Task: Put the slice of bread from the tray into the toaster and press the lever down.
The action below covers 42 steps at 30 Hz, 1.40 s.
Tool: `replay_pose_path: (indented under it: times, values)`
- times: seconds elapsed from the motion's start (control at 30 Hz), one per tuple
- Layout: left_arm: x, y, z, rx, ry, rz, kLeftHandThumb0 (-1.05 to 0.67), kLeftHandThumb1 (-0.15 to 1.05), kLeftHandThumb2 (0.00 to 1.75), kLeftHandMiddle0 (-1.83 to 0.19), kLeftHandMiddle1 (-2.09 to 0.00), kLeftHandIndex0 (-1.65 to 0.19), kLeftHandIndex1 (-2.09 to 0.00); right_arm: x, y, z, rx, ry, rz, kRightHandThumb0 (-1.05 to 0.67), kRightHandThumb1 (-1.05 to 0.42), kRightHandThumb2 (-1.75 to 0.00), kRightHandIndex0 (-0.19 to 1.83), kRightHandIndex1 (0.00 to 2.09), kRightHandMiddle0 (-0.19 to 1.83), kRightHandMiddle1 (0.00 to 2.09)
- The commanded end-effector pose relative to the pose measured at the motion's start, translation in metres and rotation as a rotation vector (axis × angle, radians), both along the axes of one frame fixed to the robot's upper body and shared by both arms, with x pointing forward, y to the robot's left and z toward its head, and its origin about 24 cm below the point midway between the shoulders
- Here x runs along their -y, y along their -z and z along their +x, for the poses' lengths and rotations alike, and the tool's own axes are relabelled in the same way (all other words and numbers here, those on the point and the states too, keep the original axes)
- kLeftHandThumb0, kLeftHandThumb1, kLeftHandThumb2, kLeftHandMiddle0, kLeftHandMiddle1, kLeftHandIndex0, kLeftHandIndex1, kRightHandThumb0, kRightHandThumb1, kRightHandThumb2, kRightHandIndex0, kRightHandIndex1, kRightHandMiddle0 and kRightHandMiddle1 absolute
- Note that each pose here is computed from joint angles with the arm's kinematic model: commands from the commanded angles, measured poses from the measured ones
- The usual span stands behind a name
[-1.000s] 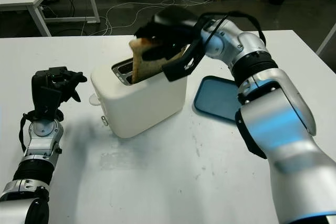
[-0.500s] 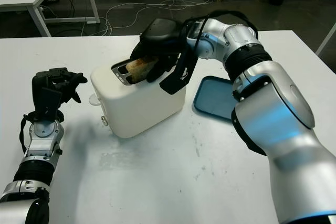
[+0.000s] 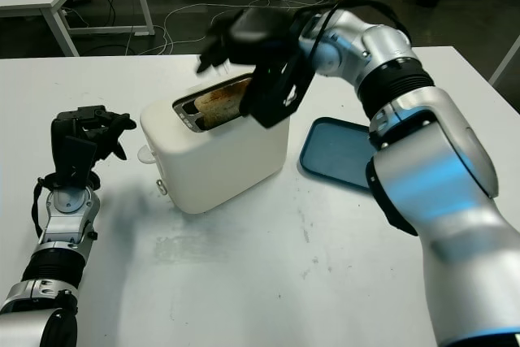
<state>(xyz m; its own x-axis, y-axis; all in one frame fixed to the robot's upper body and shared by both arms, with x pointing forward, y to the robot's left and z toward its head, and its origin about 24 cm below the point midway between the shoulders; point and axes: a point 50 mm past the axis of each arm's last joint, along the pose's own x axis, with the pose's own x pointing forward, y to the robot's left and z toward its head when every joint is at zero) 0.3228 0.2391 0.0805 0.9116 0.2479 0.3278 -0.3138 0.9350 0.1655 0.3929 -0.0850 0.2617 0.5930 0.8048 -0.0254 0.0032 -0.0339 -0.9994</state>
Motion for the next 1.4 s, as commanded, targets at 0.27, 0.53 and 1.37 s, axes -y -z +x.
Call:
replay_pose_path:
  times: [0.27, 0.53, 1.37]
  values:
    - [-0.004, -0.017, -0.002, 0.054, 0.009, 0.055, -1.05, 0.92, 0.18, -1.57, -1.26, -1.56, -0.62, 0.074, 0.026, -0.004, -0.011, 0.128, 0.812, -0.69, -0.92, -0.09, 0.41, 0.88, 0.65, 0.2]
    - [-0.007, -0.035, -0.003, 0.103, 0.067, 0.17, -1.05, 0.92, 0.21, -1.57, -1.31, -1.5, -0.6, 0.126, 0.103, -0.026, -0.15, 0.326, 1.25, -0.3, -0.92, -0.19, 0.86, 0.86, 0.95, 0.21]
    - [-0.004, -0.061, -0.009, 0.198, 0.321, 0.605, -1.05, 0.92, 0.21, -1.24, -1.48, -1.18, -0.84, 0.123, 0.163, -0.107, -0.283, 0.606, 1.513, -0.39, -0.92, -0.27, 0.83, 1.34, 0.94, 0.57]
